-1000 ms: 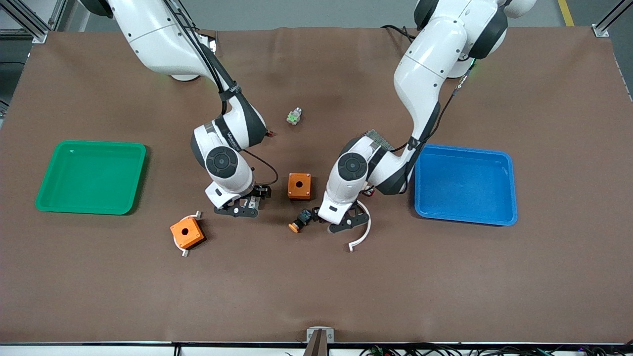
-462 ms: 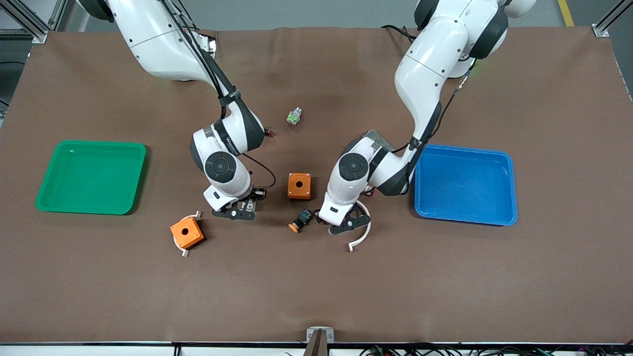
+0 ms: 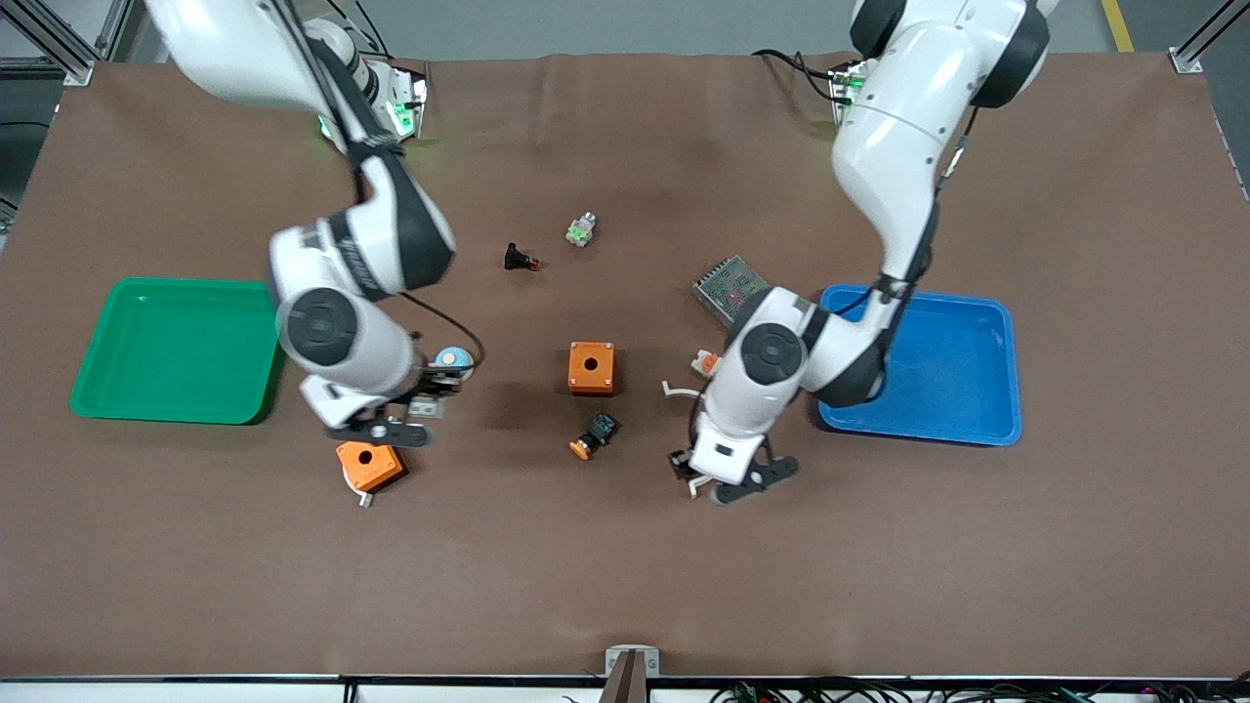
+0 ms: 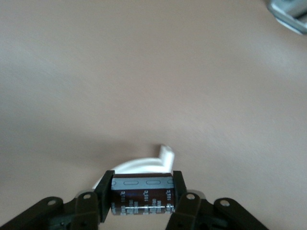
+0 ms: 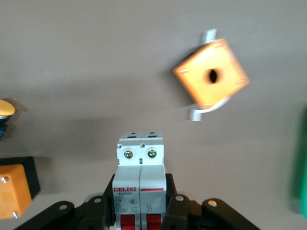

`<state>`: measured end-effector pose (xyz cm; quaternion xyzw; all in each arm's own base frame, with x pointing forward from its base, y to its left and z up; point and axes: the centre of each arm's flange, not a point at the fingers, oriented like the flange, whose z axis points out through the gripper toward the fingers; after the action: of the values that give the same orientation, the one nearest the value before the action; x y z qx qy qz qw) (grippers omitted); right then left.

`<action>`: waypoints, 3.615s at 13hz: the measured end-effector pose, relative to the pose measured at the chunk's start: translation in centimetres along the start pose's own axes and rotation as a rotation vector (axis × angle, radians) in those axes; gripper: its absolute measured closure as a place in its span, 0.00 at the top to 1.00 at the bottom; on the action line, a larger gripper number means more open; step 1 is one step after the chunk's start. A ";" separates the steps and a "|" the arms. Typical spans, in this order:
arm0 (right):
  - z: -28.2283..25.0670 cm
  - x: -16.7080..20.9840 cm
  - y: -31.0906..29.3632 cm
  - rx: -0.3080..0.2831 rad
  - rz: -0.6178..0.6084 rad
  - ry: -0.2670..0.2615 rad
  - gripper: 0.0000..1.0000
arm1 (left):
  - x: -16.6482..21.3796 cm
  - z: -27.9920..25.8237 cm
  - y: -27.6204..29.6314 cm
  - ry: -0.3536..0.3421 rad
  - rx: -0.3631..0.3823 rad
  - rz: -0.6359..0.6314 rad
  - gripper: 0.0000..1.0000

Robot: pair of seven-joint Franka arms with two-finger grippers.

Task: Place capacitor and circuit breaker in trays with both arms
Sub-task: 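Carry the capacitor to the blue tray while the right gripper carries breaker, then lower the capacitor into the blue tray while the right gripper lowers breaker, then open both grippers and lift them away from the trays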

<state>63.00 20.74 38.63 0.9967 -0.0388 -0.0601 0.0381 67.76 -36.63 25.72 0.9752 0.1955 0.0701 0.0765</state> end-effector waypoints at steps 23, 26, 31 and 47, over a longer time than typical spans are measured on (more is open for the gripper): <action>18.5 -7.8 40.9 0.046 -0.317 -0.027 0.40 | 4.4 1.2 -31.5 -0.397 0.181 0.370 0.66; 18.7 -7.8 40.6 0.042 -0.321 -0.016 0.40 | 5.2 -0.3 -30.8 -0.362 0.172 0.376 0.85; 21.1 -7.4 40.1 0.041 -0.331 -0.011 0.40 | 7.7 -7.6 -28.8 -0.226 0.144 0.386 1.00; -10.3 -1.6 23.5 0.109 -0.063 -0.088 1.00 | 8.6 -35.4 -25.4 -0.095 0.143 0.460 1.00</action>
<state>60.95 -1.73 50.90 0.9944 -0.0120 -0.1027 -0.0200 60.32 -5.75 56.74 0.9992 -0.0312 0.0257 -0.0013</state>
